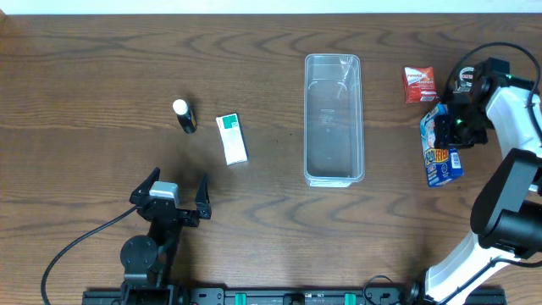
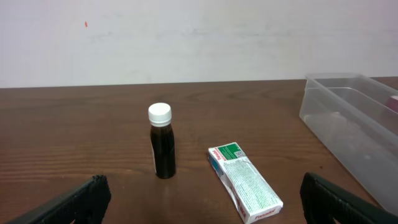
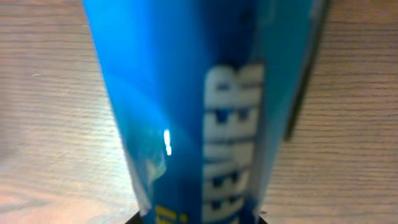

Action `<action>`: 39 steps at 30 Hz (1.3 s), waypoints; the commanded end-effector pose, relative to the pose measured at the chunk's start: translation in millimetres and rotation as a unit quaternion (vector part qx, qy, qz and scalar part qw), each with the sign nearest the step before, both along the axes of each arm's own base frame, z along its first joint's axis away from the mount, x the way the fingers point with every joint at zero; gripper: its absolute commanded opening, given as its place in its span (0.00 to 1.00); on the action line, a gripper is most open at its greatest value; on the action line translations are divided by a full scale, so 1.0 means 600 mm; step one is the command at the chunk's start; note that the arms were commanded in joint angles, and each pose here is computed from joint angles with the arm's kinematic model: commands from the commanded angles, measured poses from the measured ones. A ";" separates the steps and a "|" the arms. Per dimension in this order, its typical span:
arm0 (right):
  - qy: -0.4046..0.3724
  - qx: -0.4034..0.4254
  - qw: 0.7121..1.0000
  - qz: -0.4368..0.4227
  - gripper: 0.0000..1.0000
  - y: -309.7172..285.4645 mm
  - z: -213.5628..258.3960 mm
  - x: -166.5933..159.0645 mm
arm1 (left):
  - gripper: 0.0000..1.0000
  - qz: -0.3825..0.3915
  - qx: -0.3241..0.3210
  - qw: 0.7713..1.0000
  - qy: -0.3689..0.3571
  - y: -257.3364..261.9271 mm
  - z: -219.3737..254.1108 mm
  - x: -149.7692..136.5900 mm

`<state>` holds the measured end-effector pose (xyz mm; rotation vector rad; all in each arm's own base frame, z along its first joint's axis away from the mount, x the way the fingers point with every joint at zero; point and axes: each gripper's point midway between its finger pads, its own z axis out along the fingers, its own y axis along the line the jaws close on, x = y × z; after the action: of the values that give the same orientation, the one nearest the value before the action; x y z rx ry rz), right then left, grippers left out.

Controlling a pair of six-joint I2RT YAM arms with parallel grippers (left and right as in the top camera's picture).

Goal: Pack container
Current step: 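Carry the blue box left and lower it into the clear container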

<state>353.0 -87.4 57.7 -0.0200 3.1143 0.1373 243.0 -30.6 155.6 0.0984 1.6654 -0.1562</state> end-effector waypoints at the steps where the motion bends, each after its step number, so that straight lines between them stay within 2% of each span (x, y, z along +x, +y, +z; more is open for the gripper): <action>1: -0.052 0.040 0.998 -0.006 0.15 0.016 0.062 0.041 | 0.98 -0.005 0.007 1.000 0.023 -0.002 -0.027 -0.001; 9: -0.102 0.190 0.976 0.004 0.15 0.101 0.218 0.061 | 0.98 -0.005 0.007 1.000 0.023 -0.002 -0.027 -0.001; 14: -0.160 0.347 0.924 0.024 0.13 0.184 0.319 0.079 | 0.98 -0.005 0.007 1.000 0.023 -0.002 -0.027 -0.001; 17: -0.177 0.393 0.901 0.041 0.12 0.220 0.338 0.090 | 0.98 -0.005 0.007 1.000 0.023 -0.002 -0.027 -0.001; 25: -0.166 0.410 0.897 0.021 0.14 0.314 0.310 0.140 | 0.98 -0.005 0.007 1.000 0.023 -0.002 -0.027 -0.001; 32: -0.158 0.351 0.923 -0.024 0.14 0.374 0.261 0.172 | 0.98 -0.005 0.007 1.000 0.023 -0.002 -0.027 -0.001; 39: -0.151 0.306 0.940 -0.016 0.15 0.408 0.232 0.163 | 0.98 -0.005 0.007 1.000 0.023 -0.002 -0.027 -0.001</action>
<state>453.3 152.7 199.0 -0.0213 2.6076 1.0382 243.0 -30.7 155.6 0.0987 1.6654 -0.1566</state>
